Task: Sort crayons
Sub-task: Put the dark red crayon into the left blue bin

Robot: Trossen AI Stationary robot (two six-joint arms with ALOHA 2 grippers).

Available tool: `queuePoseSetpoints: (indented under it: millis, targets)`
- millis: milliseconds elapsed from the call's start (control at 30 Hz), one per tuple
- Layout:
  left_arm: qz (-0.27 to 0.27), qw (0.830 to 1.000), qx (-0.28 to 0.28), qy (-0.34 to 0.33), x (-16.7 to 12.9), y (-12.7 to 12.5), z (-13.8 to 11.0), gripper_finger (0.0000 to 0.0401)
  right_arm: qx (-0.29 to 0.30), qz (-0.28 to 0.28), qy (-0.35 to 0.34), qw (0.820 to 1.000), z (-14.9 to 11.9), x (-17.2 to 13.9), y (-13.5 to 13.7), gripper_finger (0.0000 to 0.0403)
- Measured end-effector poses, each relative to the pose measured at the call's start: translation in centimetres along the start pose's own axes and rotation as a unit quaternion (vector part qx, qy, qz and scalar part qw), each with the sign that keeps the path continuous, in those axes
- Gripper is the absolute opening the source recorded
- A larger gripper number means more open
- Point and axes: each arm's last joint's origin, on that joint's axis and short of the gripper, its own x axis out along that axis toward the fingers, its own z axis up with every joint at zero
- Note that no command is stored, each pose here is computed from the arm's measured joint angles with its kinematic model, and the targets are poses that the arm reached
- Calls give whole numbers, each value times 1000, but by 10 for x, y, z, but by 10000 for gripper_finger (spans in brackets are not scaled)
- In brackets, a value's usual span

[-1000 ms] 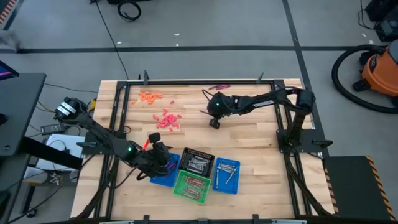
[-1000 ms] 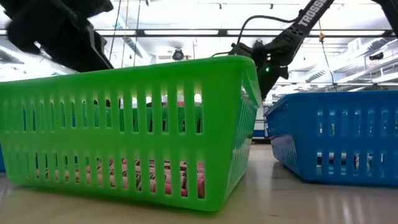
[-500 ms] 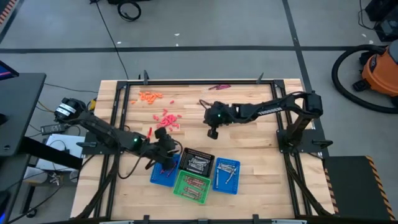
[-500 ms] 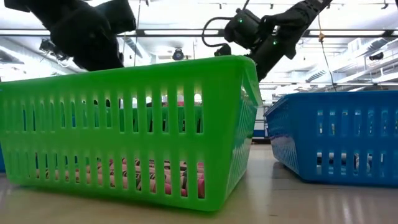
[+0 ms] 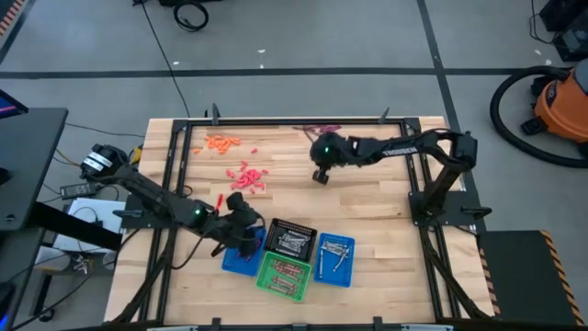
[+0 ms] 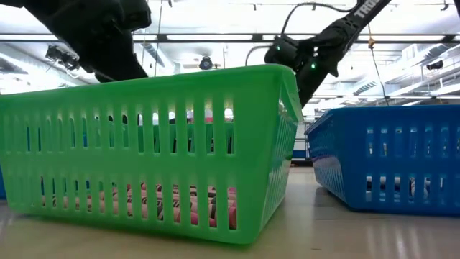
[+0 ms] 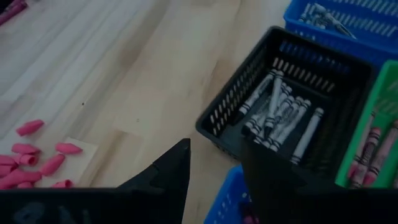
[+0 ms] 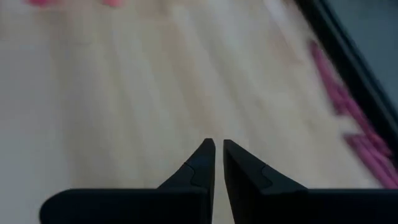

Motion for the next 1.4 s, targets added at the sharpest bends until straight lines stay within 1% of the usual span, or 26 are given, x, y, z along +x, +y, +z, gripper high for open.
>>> queuePoseSetpoints:
  millis: [167,267,433,533,700,867,1000,1100,1200,1300,1400]
  targets:
    - [10,1000,-12,-2,3,5,3,153,17,11,56,998,-15,4,-38,42]
    - [16,1000,-14,-4,6,8,5,153,24,5,89,996,-26,4,-59,47]
    - [28,999,25,-5,10,14,9,153,17,6,113,993,-38,4,-87,66]
    - [36,998,50,-5,12,19,11,153,8,26,115,993,-46,4,-102,84]
    - [59,995,77,-1,19,31,16,153,-8,27,110,994,-41,13,-126,118]
    - [77,994,81,4,24,42,21,153,-12,37,136,990,-31,31,-148,138]
    - [82,993,82,6,26,46,22,153,-21,34,149,988,-20,35,-163,144]
    - [82,993,87,7,26,46,22,153,-28,41,141,989,-16,35,-172,145]
    - [82,992,99,8,26,46,22,153,-28,61,132,989,-19,38,-180,145]
    - [82,991,108,8,26,46,22,153,-39,76,131,988,-25,41,-185,145]
    - [84,990,112,9,27,48,22,153,-53,72,127,988,-28,47,-188,145]
